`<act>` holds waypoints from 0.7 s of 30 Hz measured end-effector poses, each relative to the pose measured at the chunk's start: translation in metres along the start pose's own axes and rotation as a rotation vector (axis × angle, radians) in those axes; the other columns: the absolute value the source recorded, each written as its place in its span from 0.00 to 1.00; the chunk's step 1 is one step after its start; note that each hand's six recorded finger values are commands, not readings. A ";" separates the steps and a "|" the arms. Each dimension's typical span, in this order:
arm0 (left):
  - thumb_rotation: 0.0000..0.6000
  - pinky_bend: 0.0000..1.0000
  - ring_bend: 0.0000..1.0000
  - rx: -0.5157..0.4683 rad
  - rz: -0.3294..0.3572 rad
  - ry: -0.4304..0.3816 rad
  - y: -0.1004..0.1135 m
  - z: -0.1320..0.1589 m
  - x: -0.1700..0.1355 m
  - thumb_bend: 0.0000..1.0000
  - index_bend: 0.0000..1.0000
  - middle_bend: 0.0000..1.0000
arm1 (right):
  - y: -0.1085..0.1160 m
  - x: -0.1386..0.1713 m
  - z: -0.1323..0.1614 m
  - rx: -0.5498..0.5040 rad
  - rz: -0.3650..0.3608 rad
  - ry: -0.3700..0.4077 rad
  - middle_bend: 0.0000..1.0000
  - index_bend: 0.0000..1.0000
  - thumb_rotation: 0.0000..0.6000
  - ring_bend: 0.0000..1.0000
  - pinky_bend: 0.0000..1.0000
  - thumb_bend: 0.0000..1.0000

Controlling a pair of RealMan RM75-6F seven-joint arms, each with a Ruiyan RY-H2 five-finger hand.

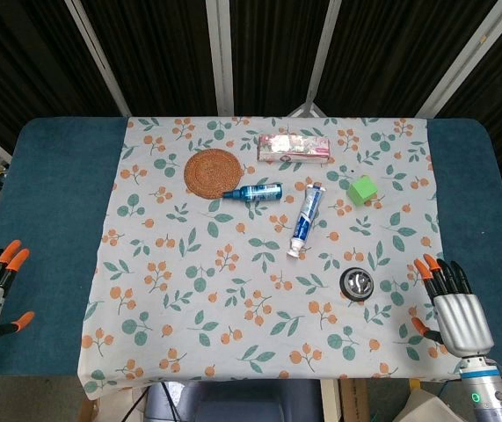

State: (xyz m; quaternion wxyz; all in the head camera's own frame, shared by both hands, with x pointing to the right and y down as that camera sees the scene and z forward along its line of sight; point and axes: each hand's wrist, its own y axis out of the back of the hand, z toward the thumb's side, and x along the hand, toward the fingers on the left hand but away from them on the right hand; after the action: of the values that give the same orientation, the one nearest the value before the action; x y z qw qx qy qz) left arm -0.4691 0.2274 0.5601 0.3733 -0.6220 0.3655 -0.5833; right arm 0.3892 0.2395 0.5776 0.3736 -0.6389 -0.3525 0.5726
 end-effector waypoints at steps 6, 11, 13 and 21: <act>1.00 0.00 0.00 -0.004 0.000 0.004 0.000 0.000 0.001 0.03 0.00 0.00 | -0.004 -0.002 0.005 0.004 0.011 0.009 0.00 0.00 1.00 0.00 0.00 0.37; 1.00 0.00 0.00 -0.003 -0.002 0.003 0.000 0.001 0.001 0.03 0.00 0.00 | -0.010 -0.008 0.015 0.019 0.020 0.025 0.00 0.00 1.00 0.00 0.00 0.70; 1.00 0.00 0.00 -0.003 -0.002 0.002 0.000 0.001 0.001 0.03 0.00 0.00 | -0.014 -0.011 0.019 0.024 0.031 0.029 0.00 0.00 1.00 0.00 0.00 0.78; 1.00 0.00 0.00 -0.004 -0.003 0.005 -0.001 0.001 0.002 0.03 0.00 0.00 | -0.037 -0.023 0.042 0.076 0.085 0.052 0.00 0.00 1.00 0.00 0.00 0.92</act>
State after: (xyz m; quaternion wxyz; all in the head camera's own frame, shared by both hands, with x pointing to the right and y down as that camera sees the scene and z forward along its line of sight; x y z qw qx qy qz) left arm -0.4679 0.2261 0.5615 0.3702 -0.6218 0.3666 -0.5848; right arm 0.3444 0.2400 0.6181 0.3817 -0.6534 -0.2932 0.5843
